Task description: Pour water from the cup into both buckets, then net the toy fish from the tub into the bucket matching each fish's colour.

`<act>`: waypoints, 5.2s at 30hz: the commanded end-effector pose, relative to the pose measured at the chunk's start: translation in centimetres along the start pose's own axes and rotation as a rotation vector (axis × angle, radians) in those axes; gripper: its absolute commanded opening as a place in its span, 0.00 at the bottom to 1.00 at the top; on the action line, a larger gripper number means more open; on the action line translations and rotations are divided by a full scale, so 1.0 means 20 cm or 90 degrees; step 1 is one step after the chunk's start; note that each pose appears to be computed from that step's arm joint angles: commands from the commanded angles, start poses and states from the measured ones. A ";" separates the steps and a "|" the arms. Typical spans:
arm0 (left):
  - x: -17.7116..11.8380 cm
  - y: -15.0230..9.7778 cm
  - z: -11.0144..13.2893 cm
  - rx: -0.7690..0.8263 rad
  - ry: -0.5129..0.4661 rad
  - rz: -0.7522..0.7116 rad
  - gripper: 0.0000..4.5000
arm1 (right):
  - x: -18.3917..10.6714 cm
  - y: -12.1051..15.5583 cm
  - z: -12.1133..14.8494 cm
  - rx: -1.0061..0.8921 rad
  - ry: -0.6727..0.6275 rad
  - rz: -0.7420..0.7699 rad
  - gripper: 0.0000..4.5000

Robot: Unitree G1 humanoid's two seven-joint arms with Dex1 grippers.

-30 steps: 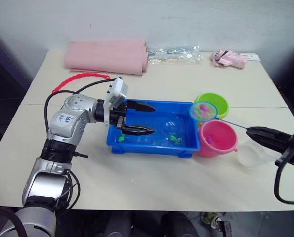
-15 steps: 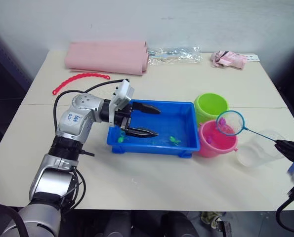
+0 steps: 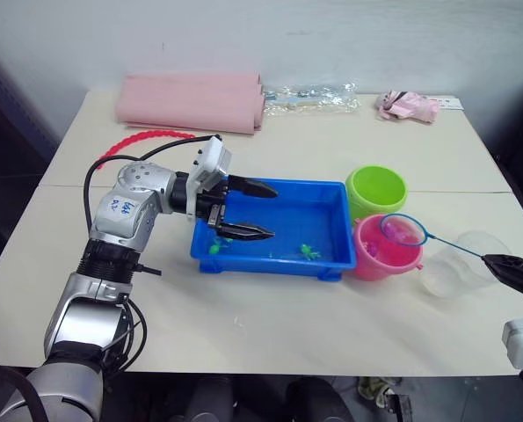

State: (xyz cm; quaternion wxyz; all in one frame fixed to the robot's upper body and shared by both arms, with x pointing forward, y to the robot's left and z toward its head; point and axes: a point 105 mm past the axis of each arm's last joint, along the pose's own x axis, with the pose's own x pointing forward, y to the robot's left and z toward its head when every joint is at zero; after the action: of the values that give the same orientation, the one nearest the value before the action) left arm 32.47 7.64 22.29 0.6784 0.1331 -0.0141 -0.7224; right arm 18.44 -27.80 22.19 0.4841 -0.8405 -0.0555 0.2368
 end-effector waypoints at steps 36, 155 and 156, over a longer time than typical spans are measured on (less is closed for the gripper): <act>-0.18 -0.08 -0.16 0.026 0.132 0.113 0.98 | 0.70 -0.25 0.05 0.455 -0.202 0.066 0.00; -0.61 -0.24 -0.27 -0.054 0.295 0.203 0.98 | 0.90 -0.32 0.37 0.536 -0.354 0.100 0.00; -0.61 -0.25 -0.27 -0.056 0.298 0.203 0.98 | 0.92 -0.31 0.39 0.518 -0.356 0.102 0.00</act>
State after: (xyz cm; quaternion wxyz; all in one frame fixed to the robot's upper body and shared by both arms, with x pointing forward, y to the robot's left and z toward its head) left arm 29.70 21.10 16.80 0.7770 0.2452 0.1740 -0.5530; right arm 31.90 -12.89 17.42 0.7355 -0.4651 -0.0020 0.4927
